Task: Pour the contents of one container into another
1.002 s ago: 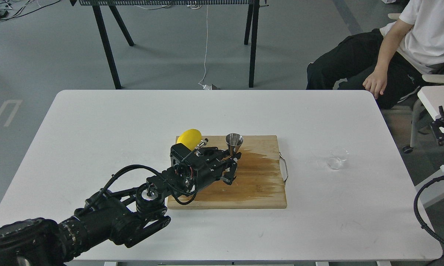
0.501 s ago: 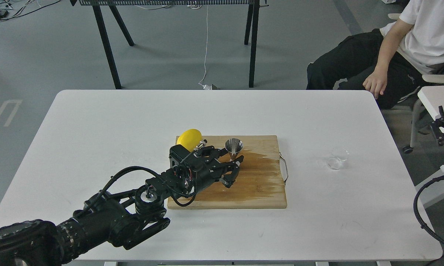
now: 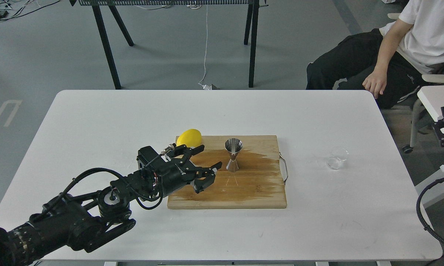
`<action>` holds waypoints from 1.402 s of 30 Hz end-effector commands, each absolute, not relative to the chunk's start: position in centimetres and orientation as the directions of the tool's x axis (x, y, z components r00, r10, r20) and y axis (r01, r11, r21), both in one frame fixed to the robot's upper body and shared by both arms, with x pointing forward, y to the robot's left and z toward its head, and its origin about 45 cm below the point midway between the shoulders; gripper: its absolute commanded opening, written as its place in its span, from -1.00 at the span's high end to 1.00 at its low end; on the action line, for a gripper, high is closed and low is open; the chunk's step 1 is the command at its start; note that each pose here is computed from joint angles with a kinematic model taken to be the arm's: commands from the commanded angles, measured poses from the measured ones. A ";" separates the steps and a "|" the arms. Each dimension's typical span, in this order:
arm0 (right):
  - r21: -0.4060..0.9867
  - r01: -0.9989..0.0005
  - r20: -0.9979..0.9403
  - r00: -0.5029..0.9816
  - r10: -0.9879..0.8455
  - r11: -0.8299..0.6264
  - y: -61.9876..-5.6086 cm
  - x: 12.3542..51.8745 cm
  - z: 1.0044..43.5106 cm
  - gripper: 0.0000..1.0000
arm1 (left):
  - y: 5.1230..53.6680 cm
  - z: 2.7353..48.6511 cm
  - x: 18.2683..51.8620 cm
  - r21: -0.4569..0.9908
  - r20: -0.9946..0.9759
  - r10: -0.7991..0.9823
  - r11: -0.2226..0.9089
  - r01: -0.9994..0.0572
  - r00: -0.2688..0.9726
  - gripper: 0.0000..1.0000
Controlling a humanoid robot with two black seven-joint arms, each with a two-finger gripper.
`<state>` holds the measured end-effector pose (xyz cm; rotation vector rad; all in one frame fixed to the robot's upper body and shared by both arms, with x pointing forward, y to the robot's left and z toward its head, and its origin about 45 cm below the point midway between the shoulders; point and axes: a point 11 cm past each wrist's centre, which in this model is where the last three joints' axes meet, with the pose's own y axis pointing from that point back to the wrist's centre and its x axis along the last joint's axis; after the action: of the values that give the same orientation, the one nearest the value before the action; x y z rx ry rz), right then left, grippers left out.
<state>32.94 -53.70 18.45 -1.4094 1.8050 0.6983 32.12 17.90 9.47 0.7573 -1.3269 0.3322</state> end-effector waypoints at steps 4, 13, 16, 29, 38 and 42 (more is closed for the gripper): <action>-0.023 -0.967 -0.801 -0.133 -0.583 0.253 -54.1 33.0 18.9 -1.00 | 22.7 12.6 31.6 0.266 0.964 -0.216 0.772 -0.578 0.155 -0.61; -0.024 -0.963 -0.792 -0.145 -0.593 0.268 -55.0 33.5 19.6 -1.00 | 24.1 17.4 35.1 -0.046 0.898 0.366 0.631 -0.775 0.244 -0.65; -0.054 -0.961 -0.796 -0.123 -0.593 0.273 -55.1 35.4 21.1 -1.00 | 25.4 19.0 36.9 -0.123 0.786 0.579 0.487 -0.865 0.214 -0.70; -0.016 -0.994 -0.818 -0.051 -0.573 0.112 -50.5 34.5 19.3 -1.00 | 35.0 24.8 42.3 -0.183 -0.150 0.963 0.195 -0.964 0.223 -1.00; 0.034 -0.996 -0.843 -0.075 -0.533 0.086 -47.6 28.9 15.4 -1.00 | 38.3 24.7 42.0 -0.257 -0.495 0.836 0.120 -0.959 0.238 -1.00; 0.099 -0.991 -0.875 -0.128 -0.467 0.085 -45.3 26.7 11.9 -1.00 | 38.8 24.3 41.8 -0.260 -0.592 0.778 0.061 -0.964 0.209 -1.00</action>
<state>28.19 -47.04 14.23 -1.5024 1.6946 0.9070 41.98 38.43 24.71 -0.6215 0.2771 1.3380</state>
